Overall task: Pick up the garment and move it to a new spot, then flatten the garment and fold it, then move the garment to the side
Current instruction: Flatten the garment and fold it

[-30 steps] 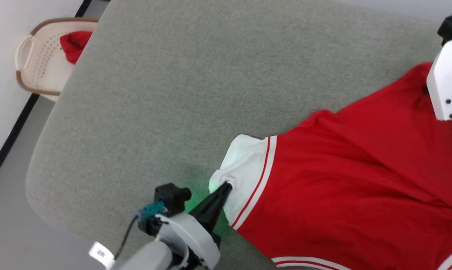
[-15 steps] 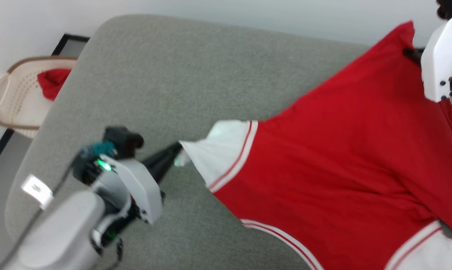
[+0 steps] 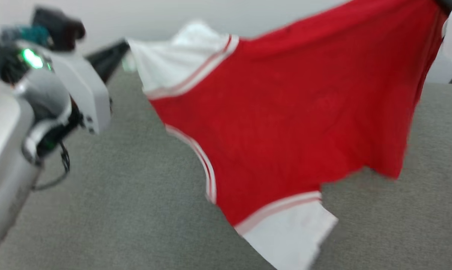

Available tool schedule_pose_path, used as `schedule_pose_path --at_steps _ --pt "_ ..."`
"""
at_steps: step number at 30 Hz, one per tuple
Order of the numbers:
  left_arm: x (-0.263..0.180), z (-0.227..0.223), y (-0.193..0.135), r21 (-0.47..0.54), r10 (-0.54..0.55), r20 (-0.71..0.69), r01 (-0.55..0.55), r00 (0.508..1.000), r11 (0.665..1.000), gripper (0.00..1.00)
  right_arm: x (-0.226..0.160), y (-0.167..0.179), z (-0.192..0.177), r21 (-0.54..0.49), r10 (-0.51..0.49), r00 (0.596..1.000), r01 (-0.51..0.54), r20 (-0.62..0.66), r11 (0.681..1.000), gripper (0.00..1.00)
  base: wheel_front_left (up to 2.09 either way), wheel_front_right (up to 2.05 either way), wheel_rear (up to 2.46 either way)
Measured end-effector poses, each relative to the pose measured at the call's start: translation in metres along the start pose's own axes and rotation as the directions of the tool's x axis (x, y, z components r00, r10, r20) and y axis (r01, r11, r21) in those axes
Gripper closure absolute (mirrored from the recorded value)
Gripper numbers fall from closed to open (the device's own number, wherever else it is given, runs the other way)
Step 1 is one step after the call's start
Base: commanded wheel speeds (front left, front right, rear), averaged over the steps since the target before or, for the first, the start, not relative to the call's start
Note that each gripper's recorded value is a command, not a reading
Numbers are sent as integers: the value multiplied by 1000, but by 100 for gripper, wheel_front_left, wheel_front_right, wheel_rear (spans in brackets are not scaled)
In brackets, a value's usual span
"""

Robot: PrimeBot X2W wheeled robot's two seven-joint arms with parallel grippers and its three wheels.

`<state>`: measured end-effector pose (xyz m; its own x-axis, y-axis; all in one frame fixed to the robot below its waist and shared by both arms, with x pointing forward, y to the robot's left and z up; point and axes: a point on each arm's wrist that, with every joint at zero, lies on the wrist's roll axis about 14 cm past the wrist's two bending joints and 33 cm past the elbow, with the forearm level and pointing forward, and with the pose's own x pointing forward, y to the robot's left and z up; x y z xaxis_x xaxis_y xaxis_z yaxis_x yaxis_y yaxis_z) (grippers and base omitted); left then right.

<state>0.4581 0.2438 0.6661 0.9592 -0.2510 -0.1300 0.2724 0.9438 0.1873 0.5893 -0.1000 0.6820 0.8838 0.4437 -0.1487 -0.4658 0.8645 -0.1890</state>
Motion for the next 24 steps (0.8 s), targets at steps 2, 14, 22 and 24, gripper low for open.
schedule_pose_path --at_steps 2,14,22,24 --pt "4 25 3 33 3 37 -5 999 999 100 -8 -11 21 -8 -40 997 40 65 999 100 0 0 0" --pt "29 137 8 58 41 204 -54 978 997 100 -38 -34 78 14 -159 966 159 202 987 100 0 0 0" --pt "42 186 14 19 108 299 -119 948 993 100 -49 -39 106 20 -220 942 222 253 975 100 0 0 0" --pt "45 195 17 6 133 323 -142 937 990 100 -51 -41 109 11 -237 936 242 260 970 100 0 0 0"
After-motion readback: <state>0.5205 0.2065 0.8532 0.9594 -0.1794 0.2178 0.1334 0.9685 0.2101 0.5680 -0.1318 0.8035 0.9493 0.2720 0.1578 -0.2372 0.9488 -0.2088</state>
